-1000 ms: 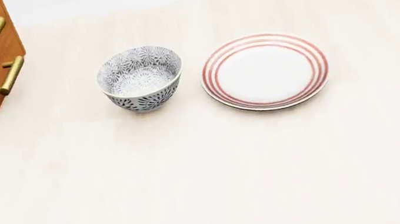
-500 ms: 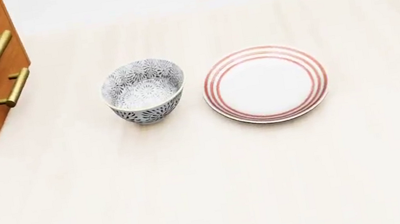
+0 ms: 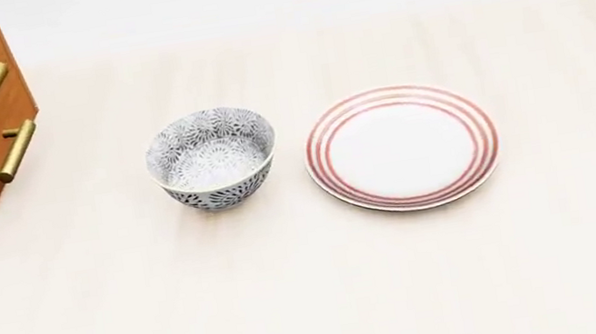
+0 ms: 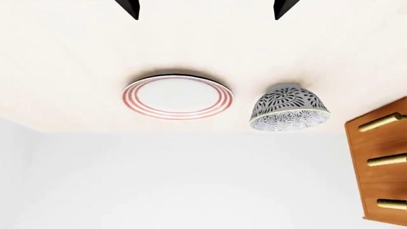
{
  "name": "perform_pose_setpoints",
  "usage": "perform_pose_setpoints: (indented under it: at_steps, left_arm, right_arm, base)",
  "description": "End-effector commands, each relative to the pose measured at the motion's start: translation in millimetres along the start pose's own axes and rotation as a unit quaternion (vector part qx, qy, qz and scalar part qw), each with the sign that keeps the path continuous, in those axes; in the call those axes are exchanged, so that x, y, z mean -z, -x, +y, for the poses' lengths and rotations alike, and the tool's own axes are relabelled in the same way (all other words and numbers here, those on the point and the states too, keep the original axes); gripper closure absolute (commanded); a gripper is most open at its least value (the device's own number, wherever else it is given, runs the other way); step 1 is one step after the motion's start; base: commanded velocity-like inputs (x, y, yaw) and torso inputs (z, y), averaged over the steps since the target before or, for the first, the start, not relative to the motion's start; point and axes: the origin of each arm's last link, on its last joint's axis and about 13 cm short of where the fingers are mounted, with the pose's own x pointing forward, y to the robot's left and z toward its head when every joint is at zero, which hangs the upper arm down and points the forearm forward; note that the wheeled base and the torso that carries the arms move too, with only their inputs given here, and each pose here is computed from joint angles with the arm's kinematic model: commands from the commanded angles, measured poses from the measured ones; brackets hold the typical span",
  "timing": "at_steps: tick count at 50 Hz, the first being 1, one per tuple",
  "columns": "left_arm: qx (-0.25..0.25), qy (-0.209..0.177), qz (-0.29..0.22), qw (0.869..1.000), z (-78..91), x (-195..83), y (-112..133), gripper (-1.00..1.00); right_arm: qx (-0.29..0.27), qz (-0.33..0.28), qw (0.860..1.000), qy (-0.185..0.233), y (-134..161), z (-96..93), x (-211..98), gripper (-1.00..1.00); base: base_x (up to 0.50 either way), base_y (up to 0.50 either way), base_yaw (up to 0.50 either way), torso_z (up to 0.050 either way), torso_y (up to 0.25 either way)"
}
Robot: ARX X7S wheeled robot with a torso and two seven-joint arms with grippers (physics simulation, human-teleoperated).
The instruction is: Open the top drawer of the cabinet.
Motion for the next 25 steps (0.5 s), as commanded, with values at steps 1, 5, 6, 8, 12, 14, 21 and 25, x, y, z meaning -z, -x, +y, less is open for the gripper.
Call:
perform_pose_setpoints:
  at_steps: [1, 5, 6, 8, 12, 14, 21, 25]
  left_arm:
    - [0.000, 0.009, 0.001, 1.000, -0.1, -1.3, -0.6, -1.00]
    - [-0.001, 0.009, 0.002, 1.000, 0.2, -1.3, -1.2, -1.00]
    - [-0.001, 0.009, 0.001, 1.000, 0.2, -1.3, -1.4, -1.00]
    - [-0.001, 0.009, 0.002, 1.000, 0.2, -1.6, -1.6, -1.00]
    - [-0.001, 0.009, 0.003, 1.000, 0.1, -1.1, -1.5, -1.00]
    - [-0.001, 0.009, 0.002, 1.000, 0.1, -0.9, -1.6, -1.00]
    - [0.000, 0.008, 0.003, 1.000, -0.2, -1.3, -1.0, -1.00]
    - [0.000, 0.008, 0.003, 1.000, -0.3, -0.6, -1.1, -1.00]
  right_arm:
    - [0.000, -0.009, 1.000, -0.006, -0.5, -0.1, -3.0, -1.00]
    - [-0.001, -0.010, 1.000, -0.005, -0.8, 0.1, -3.5, -1.00]
    - [-0.001, -0.010, 1.000, -0.005, -0.9, 0.1, -3.7, -1.00]
    - [-0.002, -0.010, 1.000, -0.005, -1.0, 0.2, -3.8, -1.00]
    - [-0.002, -0.009, 1.000, -0.005, -1.2, 0.3, -3.2, -1.00]
    - [-0.003, -0.010, 1.000, -0.004, -0.9, 0.4, -3.3, -1.00]
    - [-0.004, -0.010, 1.000, -0.003, -0.1, 0.4, -3.1, -1.00]
    - [-0.005, -0.010, 1.000, -0.003, -0.1, 0.4, -2.6, -1.00]
  base:
    - [0.50, 0.00, 0.00, 0.000, 0.000]
    - [0.50, 0.00, 0.00, 0.000, 0.000]
    - [0.50, 0.00, 0.00, 0.000, 0.000]
    - [0.50, 0.00, 0.00, 0.000, 0.000]
    - [0.50, 0.00, 0.00, 0.000, 0.000]
    - [0.50, 0.00, 0.00, 0.000, 0.000]
    - [0.50, 0.00, 0.00, 0.000, 0.000]
    - [0.50, 0.00, 0.00, 0.000, 0.000]
